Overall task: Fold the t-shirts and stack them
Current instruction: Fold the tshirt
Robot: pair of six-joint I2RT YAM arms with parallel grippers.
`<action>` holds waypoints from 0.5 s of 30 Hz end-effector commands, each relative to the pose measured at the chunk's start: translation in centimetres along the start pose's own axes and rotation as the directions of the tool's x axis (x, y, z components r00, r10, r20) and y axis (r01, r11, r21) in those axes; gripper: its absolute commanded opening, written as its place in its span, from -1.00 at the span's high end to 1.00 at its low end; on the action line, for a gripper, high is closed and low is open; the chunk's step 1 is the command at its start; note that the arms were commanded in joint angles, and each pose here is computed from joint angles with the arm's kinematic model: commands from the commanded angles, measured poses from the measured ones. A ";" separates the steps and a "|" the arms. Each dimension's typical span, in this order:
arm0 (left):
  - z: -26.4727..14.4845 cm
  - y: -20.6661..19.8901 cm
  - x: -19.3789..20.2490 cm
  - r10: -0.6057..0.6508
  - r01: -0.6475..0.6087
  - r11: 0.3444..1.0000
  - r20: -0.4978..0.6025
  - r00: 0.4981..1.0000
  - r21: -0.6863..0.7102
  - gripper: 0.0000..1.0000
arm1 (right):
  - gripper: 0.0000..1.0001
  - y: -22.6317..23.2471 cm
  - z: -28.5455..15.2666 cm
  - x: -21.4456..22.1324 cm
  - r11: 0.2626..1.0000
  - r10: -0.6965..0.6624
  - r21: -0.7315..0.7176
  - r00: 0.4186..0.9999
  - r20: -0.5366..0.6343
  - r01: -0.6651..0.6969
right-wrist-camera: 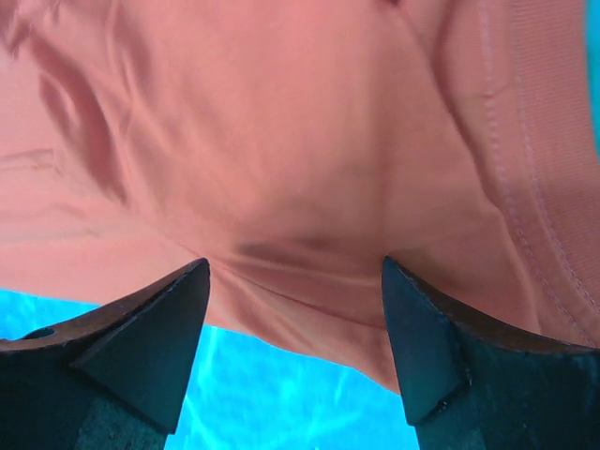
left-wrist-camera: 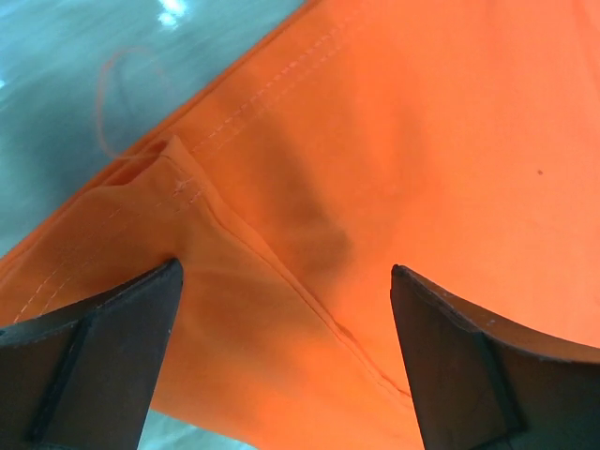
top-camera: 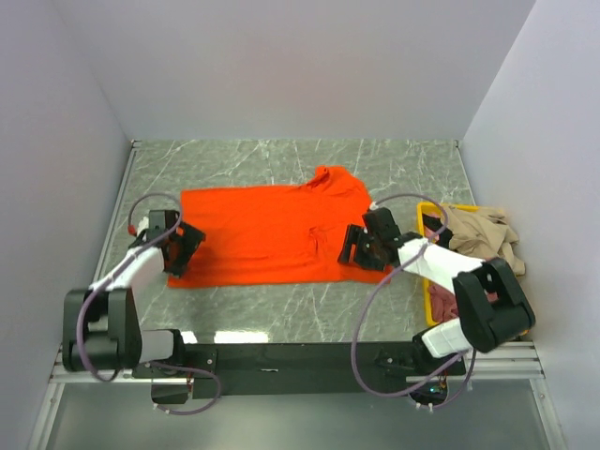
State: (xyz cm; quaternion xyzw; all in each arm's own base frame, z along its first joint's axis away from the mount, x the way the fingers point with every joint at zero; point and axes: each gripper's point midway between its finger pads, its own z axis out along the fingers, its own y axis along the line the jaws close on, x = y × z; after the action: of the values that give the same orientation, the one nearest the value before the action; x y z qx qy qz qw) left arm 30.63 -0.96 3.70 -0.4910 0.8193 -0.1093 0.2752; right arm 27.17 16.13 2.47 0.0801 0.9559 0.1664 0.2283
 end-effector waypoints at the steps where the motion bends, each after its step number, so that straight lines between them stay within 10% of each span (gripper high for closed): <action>1: -2.0 7.0 2.0 -0.038 0.036 0.970 -0.004 0.999 -0.239 -0.99 | -0.61 -3.4 -1.5 6.9 0.993 0.074 0.110 0.979 -0.192 -0.054; 7: -5.4 5.9 -0.2 -0.024 0.040 0.982 0.090 0.996 -0.185 -0.99 | -0.61 -2.1 -3.7 6.0 0.997 0.030 0.080 0.990 -0.136 -0.020; 15: -7.0 -1.1 -7.1 -0.019 0.041 0.995 0.240 0.971 -0.089 -0.99 | -0.63 5.3 -6.4 -9.1 0.995 -0.099 0.048 0.974 0.204 0.091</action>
State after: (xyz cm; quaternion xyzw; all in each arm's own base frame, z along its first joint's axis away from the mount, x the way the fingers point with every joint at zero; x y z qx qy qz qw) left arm 27.10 2.47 9.22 -0.5294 0.7940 -0.0209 0.2982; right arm 26.79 16.60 8.74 0.0657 0.9576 0.1472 0.2390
